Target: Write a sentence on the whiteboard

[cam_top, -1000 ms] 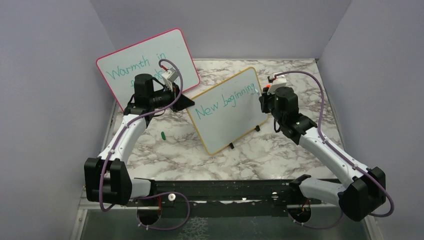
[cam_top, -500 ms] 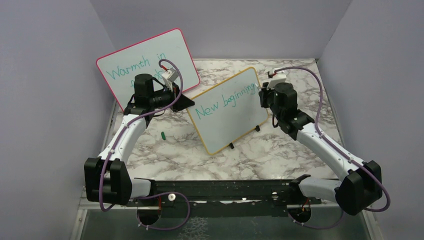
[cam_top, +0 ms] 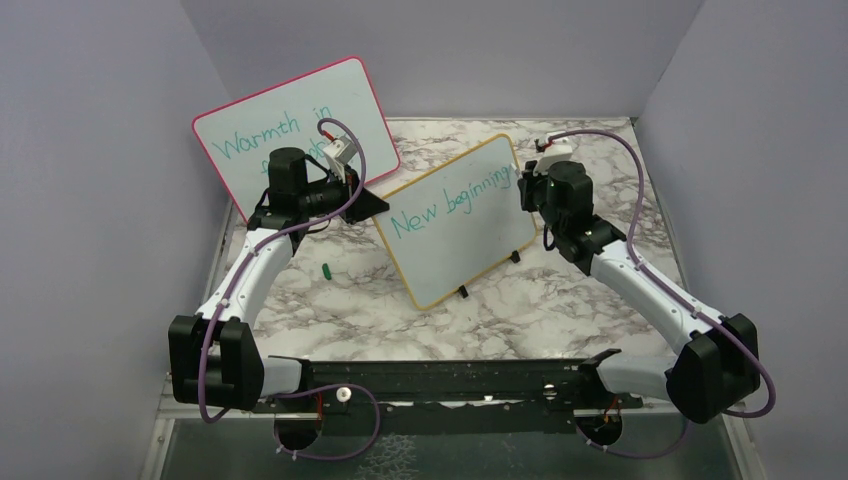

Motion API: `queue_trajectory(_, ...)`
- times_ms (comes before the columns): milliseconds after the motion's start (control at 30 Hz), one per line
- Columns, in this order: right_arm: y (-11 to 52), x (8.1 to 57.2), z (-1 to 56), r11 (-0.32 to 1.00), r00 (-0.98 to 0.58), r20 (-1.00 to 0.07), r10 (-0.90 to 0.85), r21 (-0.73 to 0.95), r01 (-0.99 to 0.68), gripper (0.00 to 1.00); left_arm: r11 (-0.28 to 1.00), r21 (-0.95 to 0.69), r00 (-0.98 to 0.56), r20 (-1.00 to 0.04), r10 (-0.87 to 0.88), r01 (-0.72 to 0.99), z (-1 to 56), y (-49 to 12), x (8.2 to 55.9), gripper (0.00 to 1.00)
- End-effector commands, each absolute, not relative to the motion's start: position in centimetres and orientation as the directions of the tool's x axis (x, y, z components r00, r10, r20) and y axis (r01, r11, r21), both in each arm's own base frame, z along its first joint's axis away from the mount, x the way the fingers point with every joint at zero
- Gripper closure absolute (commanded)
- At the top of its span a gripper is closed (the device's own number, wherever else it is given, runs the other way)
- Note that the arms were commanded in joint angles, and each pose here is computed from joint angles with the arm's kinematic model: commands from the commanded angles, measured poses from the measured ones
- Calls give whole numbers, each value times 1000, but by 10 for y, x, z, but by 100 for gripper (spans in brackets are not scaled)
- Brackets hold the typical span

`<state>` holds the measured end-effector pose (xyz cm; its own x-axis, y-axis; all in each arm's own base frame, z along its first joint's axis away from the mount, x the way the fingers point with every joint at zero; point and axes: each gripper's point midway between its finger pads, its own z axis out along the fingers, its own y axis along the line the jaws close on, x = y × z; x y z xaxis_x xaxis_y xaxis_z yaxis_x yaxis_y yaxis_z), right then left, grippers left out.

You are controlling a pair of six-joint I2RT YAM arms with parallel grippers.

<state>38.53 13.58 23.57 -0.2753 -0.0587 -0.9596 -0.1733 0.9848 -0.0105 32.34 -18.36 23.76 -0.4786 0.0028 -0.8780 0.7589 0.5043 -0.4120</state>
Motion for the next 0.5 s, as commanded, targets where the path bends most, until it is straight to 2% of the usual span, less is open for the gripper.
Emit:
queue_trajectory(0,145,394,260,977,-211,-977,-37,10,-215,100,580,-365,-484,-873,58,728,213,-174,333,100)
queue_trajectory(467,151,383,255,964,-238,-970,-45,21,-265,100,583,-366,-486,-872,57,725,212,-173,334,100)
